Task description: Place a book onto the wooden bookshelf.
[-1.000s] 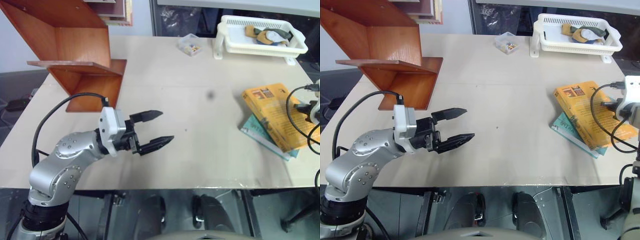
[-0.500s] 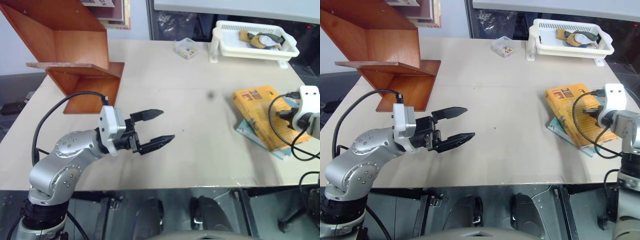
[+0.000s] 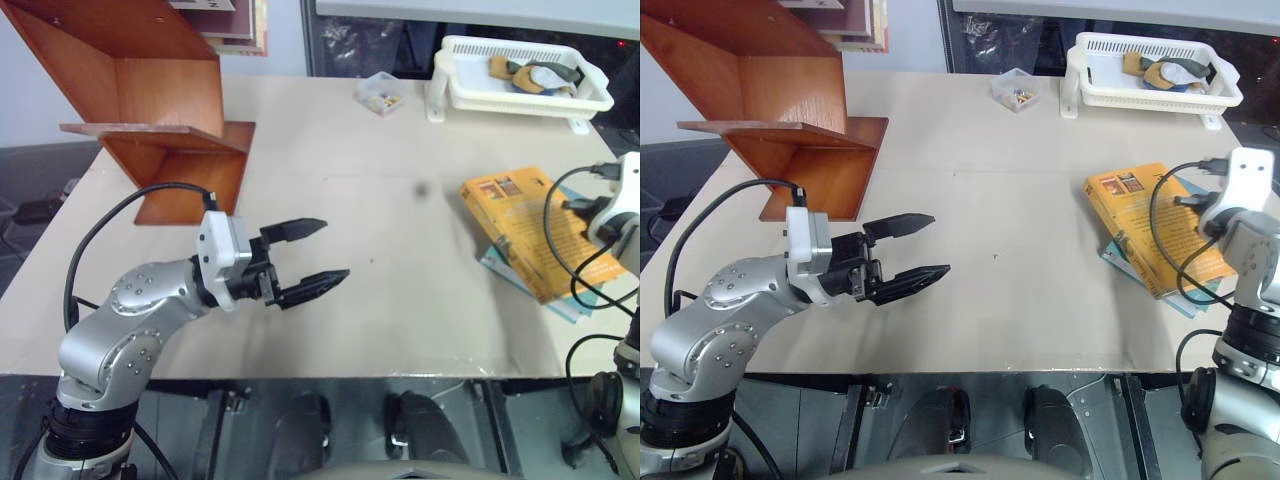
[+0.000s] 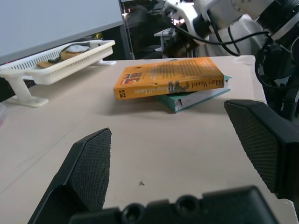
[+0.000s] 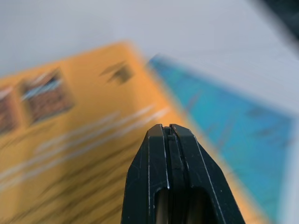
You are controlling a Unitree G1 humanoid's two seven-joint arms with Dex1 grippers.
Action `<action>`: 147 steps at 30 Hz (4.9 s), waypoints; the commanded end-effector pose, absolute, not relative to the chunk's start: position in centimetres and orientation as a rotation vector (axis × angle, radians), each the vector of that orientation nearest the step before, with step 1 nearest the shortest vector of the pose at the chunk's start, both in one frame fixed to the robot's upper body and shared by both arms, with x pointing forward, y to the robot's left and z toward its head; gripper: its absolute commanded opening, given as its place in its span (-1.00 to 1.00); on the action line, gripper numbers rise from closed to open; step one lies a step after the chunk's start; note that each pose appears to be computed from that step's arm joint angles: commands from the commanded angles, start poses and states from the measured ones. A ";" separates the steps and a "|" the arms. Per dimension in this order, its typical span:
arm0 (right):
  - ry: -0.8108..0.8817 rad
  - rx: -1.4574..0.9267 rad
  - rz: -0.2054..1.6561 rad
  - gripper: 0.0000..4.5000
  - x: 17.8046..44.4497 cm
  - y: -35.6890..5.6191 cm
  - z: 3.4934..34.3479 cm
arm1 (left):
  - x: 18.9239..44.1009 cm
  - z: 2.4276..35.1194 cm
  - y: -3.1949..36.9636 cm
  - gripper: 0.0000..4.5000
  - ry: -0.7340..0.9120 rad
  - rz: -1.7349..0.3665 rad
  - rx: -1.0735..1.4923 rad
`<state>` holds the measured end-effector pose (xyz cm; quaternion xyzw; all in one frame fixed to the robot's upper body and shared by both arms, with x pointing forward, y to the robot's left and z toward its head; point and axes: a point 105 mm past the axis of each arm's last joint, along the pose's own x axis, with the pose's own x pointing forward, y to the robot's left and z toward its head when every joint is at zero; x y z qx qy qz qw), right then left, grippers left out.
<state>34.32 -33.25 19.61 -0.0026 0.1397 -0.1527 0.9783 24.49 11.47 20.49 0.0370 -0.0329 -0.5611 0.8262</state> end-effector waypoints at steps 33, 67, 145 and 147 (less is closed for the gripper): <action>0.483 0.505 -0.676 -0.98 35.3 -41.4 15.8 | 23.5 21.8 10.8 1.00 -0.124 -1.283 0.081; 0.658 0.571 -0.046 -0.98 40.4 -25.2 13.0 | 23.7 21.1 11.9 1.00 -0.095 -1.217 0.083; 0.019 -0.262 0.649 0.70 28.7 -15.3 22.1 | 31.2 19.4 11.7 1.00 0.170 -1.024 -0.260; 0.007 -0.280 0.696 0.98 25.5 -14.2 21.8 | 31.7 19.0 11.5 1.00 0.194 -1.043 -0.268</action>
